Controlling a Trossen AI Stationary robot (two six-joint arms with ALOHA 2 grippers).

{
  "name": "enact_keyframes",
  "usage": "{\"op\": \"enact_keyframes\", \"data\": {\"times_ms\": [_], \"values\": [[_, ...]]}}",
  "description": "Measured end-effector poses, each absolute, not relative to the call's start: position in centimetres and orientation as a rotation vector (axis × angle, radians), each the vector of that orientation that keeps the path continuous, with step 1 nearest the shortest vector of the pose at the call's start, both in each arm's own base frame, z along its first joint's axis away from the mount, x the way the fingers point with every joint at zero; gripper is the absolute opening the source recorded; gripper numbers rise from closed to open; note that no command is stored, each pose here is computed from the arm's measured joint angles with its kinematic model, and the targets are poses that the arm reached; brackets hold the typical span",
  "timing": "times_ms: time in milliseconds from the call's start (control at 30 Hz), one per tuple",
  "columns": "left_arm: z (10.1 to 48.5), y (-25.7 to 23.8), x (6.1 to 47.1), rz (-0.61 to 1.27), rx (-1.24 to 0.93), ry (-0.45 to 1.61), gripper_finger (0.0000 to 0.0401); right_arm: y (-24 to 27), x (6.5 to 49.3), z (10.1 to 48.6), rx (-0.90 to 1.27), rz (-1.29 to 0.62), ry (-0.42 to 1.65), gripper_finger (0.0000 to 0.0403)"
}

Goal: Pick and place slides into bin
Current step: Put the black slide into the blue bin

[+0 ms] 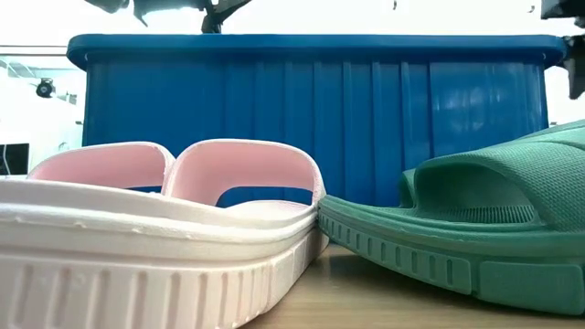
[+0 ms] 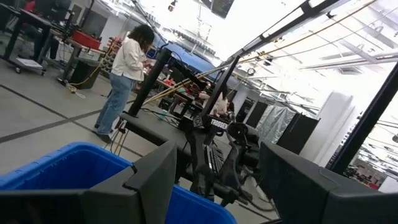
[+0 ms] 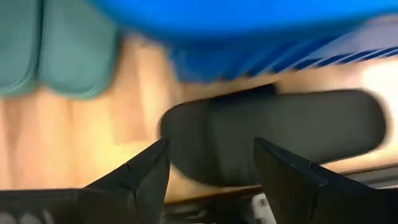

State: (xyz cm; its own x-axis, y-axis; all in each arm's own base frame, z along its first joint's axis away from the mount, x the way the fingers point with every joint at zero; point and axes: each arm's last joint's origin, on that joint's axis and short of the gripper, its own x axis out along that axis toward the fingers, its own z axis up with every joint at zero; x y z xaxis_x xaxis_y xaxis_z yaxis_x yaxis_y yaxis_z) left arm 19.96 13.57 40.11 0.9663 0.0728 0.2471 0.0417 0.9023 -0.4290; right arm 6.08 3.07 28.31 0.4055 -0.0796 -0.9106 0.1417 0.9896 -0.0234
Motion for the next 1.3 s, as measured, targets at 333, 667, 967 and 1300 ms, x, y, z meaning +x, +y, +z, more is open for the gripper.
{"op": "enact_keyframes", "data": {"times_ms": [333, 667, 967, 1300], "values": [[40.1, 13.6, 20.0, 0.038, -0.449, -0.271, 0.0217, 1.8, 4.6, 37.0, 0.276, -0.073, 0.755, 0.0219], [40.1, 13.7, 19.9, 0.047, -0.45, -0.276, 0.0217, 0.5, 2.5, 44.1, 0.429, 0.118, 0.438, 0.0219], [40.1, 13.7, 19.9, 0.054, -0.451, -0.278, 0.0217, 1.5, 2.8, 49.4, 0.343, 0.49, 0.042, 0.0219], [40.1, 13.7, 19.9, 0.056, -0.451, -0.279, 0.0217, 4.3, 5.4, 49.7, 0.475, 0.683, 0.451, 0.0219]]}}
